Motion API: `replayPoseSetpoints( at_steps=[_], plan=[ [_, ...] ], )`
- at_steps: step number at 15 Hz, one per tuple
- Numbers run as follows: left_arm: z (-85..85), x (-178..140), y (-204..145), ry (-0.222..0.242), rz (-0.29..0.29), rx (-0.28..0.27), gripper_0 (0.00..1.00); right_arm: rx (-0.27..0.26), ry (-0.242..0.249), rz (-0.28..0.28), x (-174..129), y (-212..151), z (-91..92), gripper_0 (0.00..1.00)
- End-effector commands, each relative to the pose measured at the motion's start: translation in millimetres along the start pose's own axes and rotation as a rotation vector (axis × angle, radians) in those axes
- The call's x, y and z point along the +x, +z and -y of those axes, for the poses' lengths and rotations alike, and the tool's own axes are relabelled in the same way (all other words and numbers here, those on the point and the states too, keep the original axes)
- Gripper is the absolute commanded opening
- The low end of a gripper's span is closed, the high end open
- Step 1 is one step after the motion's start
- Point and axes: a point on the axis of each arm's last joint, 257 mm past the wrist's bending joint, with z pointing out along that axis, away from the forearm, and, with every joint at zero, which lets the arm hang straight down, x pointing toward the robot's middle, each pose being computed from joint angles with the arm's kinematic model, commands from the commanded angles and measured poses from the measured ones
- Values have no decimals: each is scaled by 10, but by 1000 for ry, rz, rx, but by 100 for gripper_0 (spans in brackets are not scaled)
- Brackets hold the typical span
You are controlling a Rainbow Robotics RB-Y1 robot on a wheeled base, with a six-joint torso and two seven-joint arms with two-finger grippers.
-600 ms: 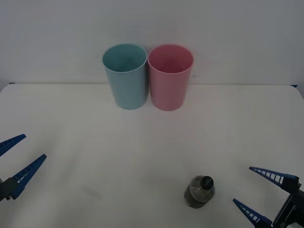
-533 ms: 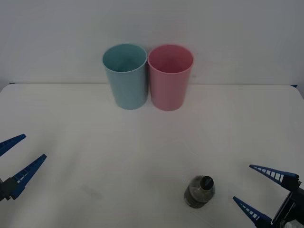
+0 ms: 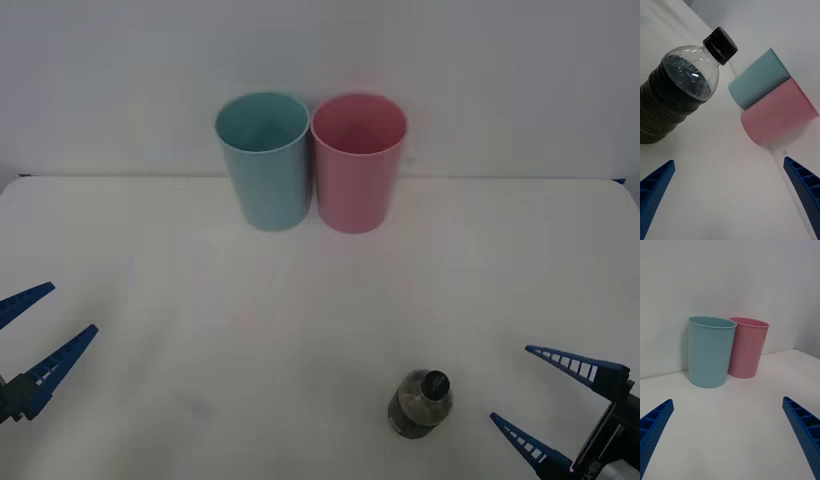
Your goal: Grasp the object on the table and drop it into the matching bin: aluminum can to the light blue bin, PET bottle to the pink bin.
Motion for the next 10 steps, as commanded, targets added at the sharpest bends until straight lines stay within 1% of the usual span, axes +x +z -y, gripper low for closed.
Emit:
replayPoseSetpoints(
  at_steps=[1, 4, 6, 7, 8, 10],
  plan=[
    [0, 0, 0, 0, 0, 0, 100, -2, 78, 7, -11, -5, 18, 100],
    [0, 0, 0, 0, 0, 0, 100, -10, 176, 12, -15, -22, 26, 100],
    [0, 0, 0, 0, 0, 0, 100, -26, 269, -5, 22, -43, -8, 100],
    [0, 0, 0, 0, 0, 0, 100, -31, 324, -14, 41, -55, -25, 100],
    [0, 0, 0, 0, 0, 0, 100, -39, 366, -21, 53, -71, -44, 100],
    [0, 0, 0, 0, 0, 0, 100, -58, 477, -30, 55, -100, -90, 100]
  ],
)
